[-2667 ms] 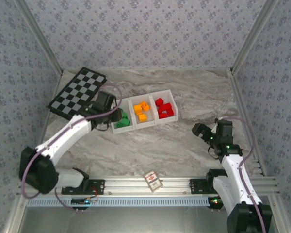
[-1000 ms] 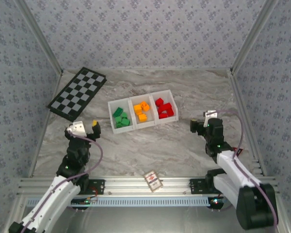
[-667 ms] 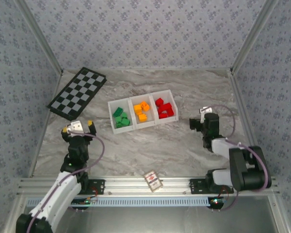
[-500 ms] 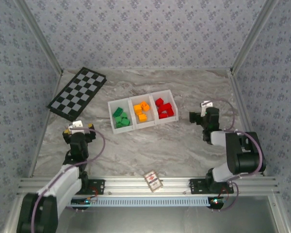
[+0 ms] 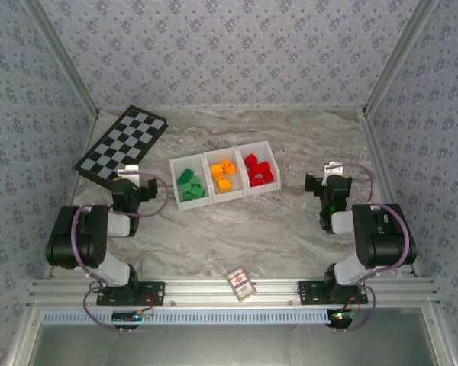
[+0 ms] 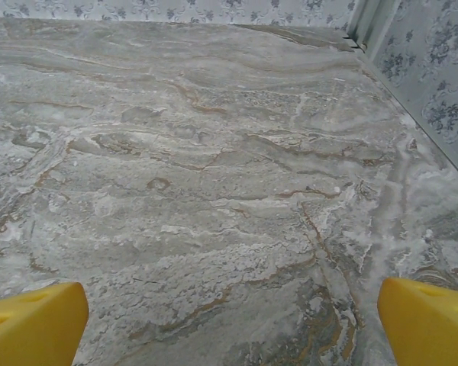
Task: Sort the legos into containers by color
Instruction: Reset both arms
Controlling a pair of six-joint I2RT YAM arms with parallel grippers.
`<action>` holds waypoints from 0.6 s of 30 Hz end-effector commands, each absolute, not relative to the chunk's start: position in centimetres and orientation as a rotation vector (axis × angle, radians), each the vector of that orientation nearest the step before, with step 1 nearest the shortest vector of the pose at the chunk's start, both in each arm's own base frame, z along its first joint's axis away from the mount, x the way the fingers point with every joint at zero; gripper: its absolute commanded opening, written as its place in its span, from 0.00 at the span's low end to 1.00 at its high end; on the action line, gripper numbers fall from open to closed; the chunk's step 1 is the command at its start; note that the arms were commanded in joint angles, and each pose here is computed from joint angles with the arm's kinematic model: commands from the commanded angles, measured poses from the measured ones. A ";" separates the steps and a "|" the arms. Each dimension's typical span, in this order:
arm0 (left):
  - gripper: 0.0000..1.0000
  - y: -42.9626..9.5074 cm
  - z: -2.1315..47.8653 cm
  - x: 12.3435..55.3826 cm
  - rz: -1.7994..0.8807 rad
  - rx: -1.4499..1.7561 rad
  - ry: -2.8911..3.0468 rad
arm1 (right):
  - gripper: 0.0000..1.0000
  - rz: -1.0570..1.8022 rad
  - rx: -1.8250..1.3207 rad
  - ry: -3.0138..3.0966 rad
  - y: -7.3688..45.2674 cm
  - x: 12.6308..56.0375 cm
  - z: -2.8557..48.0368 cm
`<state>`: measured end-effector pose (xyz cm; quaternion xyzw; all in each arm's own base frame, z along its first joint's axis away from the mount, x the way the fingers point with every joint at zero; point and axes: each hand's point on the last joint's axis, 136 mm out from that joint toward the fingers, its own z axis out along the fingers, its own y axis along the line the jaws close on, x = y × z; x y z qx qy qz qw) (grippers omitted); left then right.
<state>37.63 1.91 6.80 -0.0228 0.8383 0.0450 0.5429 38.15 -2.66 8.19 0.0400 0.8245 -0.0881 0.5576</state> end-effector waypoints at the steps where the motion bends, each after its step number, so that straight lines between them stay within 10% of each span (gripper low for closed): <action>1: 1.00 0.2 9.3 39.9 -0.008 0.001 1.906 | 1.00 -0.207 0.123 1.925 -3.1 38.7 8.8; 18: 1.00 1.2 8.9 39.7 0.076 -0.066 1.954 | 1.00 -0.196 0.125 1.929 -3.3 38.8 8.8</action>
